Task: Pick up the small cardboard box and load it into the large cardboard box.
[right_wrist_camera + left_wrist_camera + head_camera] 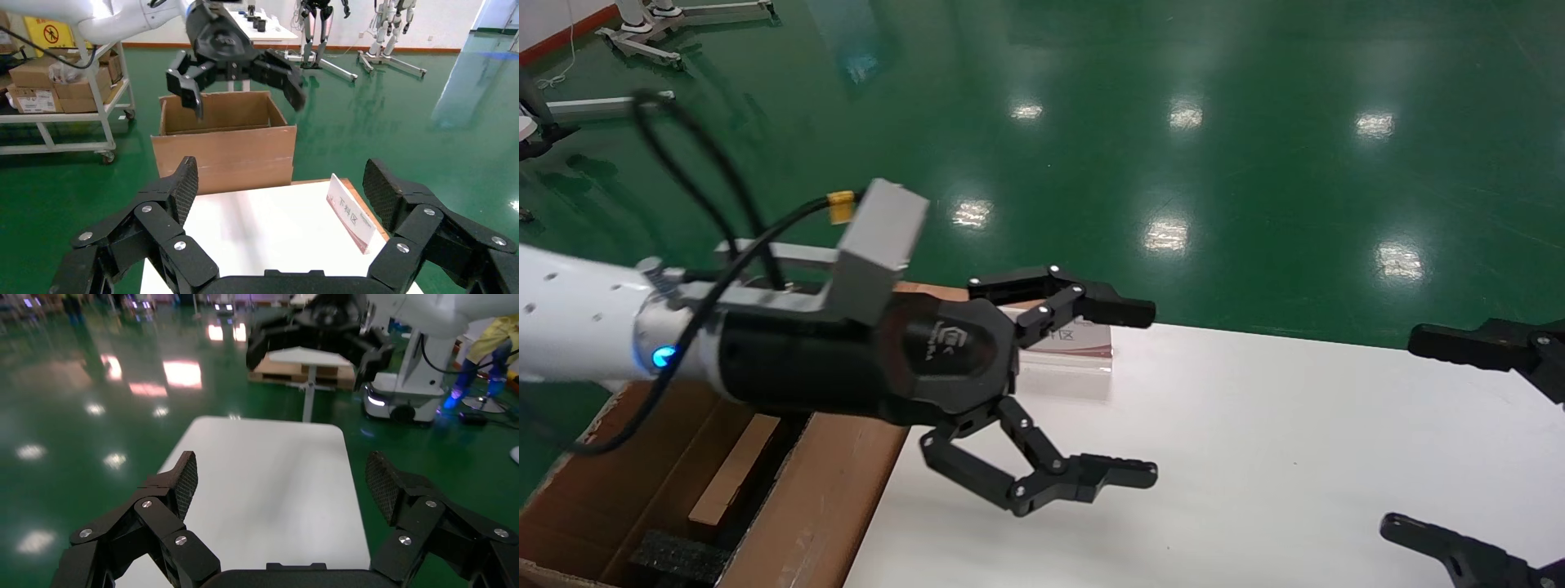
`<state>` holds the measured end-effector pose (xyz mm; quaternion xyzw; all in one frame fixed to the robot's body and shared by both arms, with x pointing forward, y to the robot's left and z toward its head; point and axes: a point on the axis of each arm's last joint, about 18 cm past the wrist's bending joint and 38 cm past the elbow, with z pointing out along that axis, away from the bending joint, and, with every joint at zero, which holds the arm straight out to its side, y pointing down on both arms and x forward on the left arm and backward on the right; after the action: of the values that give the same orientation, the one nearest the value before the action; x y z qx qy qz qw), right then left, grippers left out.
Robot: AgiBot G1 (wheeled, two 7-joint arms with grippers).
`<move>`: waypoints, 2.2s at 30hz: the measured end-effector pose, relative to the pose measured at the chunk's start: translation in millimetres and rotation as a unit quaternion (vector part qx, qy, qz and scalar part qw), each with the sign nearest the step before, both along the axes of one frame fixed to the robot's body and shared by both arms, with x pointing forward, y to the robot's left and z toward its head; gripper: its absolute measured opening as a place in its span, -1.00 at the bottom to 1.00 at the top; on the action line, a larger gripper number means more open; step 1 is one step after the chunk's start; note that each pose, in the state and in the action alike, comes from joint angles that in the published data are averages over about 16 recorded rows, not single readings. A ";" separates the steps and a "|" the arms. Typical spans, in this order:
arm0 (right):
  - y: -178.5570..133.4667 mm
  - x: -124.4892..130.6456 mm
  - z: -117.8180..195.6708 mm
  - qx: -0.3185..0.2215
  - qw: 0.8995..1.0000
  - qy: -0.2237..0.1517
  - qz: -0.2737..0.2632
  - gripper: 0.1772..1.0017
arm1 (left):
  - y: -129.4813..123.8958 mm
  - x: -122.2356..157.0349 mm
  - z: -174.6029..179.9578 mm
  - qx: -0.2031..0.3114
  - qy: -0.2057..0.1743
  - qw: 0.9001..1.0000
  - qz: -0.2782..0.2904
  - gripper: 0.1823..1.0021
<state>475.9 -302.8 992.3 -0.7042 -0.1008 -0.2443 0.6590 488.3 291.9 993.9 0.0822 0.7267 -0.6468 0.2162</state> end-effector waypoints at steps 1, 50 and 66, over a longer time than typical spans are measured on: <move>0.0 0.0 0.0 0.000 1.000 0.000 0.000 1.00 | 1.3 -2.3 -0.2 -0.004 -0.006 1.000 -0.001 1.00; -0.1 0.0 0.0 0.000 1.000 0.000 0.000 1.00 | 8.0 -12.8 -2.0 -0.020 -0.036 0.999 0.000 1.00; -0.1 0.1 0.0 0.000 1.000 0.000 0.000 1.00 | 7.9 -12.6 -1.9 -0.020 -0.035 0.999 0.000 1.00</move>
<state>476.0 -302.9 992.3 -0.7041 -0.1005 -0.2444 0.6591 475.7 299.9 992.0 0.1008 0.7054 -0.6582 0.2432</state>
